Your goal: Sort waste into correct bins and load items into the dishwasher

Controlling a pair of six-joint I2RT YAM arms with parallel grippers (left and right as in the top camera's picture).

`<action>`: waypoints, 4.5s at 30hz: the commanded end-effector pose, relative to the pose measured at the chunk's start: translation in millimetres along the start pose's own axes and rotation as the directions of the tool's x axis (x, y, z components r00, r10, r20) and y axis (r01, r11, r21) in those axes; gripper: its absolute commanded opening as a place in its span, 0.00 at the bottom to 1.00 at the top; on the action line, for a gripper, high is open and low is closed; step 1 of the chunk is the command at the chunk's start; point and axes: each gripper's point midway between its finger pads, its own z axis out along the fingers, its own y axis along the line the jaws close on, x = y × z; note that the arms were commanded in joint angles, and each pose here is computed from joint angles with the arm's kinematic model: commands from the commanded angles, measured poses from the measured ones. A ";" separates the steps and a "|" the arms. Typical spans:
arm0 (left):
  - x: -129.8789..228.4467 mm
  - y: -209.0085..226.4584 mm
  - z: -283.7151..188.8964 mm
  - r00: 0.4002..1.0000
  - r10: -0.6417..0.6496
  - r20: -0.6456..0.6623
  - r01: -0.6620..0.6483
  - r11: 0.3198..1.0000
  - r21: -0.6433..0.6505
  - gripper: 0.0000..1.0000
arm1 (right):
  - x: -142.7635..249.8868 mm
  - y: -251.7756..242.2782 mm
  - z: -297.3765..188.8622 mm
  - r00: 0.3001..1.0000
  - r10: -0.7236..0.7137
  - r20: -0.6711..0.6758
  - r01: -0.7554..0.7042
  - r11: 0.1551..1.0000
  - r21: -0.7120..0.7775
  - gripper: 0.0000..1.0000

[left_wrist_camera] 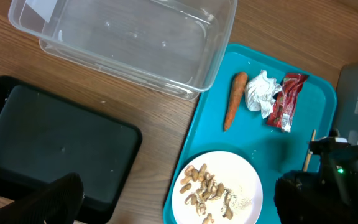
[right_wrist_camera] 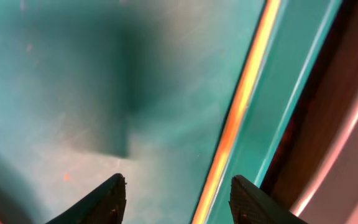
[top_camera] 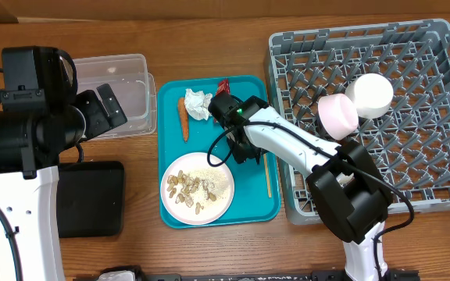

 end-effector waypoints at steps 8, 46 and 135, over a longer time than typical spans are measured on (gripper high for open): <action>-2.4 2.8 -1.5 1.000 0.012 0.009 -0.011 1.000 -0.013 1.00 | 30.0 -9.9 37.2 0.990 0.087 -0.114 -0.096 0.992 -0.077 0.55; -2.3 2.6 -1.5 1.000 0.013 0.009 -0.013 1.000 -0.012 1.00 | -54.9 -54.3 -144.2 0.969 0.108 0.221 -0.068 0.981 -0.180 0.04; -2.3 2.6 -1.5 1.000 0.013 0.009 -0.013 1.000 -0.012 1.00 | 103.6 -212.3 -266.7 0.315 0.302 0.900 -0.209 0.947 -0.245 1.00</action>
